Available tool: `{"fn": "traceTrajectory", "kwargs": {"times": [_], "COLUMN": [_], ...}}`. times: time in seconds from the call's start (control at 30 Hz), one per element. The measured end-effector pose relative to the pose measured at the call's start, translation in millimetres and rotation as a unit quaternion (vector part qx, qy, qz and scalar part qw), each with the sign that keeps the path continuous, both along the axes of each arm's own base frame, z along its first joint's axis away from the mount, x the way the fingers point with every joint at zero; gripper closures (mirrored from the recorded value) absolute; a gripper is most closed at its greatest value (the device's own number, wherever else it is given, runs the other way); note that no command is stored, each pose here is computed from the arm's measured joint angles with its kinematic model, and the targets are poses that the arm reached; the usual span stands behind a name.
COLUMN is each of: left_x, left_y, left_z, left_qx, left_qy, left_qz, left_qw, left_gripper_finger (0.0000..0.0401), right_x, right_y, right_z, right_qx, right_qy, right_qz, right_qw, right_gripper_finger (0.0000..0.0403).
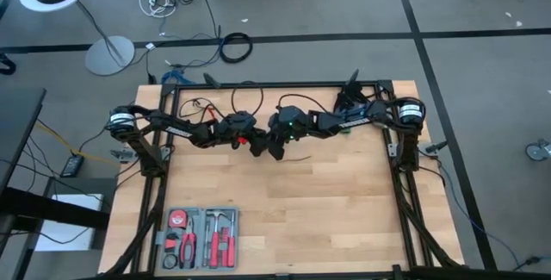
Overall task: Coil cords
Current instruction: Coil the black wire onto the black spool
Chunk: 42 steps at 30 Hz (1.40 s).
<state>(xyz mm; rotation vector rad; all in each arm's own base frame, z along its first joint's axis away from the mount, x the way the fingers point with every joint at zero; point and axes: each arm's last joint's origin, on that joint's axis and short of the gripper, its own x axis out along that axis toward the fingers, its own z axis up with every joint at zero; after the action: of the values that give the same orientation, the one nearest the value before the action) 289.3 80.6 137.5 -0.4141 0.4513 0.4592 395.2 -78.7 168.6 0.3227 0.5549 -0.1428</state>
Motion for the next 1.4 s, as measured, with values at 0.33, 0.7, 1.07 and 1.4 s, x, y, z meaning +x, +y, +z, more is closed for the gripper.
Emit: {"fn": "traceTrajectory", "kwargs": {"times": [0.33, 0.7, 1.07, 1.4], "left_x": [-0.4, -0.5, -0.3, 0.6], "left_y": [-0.6, -0.8, -1.4, -1.5], "left_z": [-1.0, -1.4, -1.3, 0.2], "left_qx": [0.001, 0.007, 0.005, 0.005], "left_qy": [0.008, 0.013, 0.012, 0.002], "left_qz": [-0.012, -0.021, -0.027, -0.033], "left_qw": [1.000, 1.000, 1.000, 0.999], "left_gripper_finger": [0.0400, 0.0400, 0.0400, 0.0400], "right_x": [-9.3, -13.6, -30.8, -37.9], "right_y": [-8.8, -11.2, -16.2, 4.6], "right_z": [-3.1, -6.0, -2.9, -21.8], "right_qx": [0.017, 0.011, 0.012, 0.012], "right_qy": [0.047, 0.075, 0.147, 0.159], "right_qz": [-0.019, -0.032, -0.063, -0.042], "right_qw": [0.999, 0.997, 0.987, 0.986], "right_gripper_finger": [0.0338, 0.0343, 0.0348, 0.0348]}}
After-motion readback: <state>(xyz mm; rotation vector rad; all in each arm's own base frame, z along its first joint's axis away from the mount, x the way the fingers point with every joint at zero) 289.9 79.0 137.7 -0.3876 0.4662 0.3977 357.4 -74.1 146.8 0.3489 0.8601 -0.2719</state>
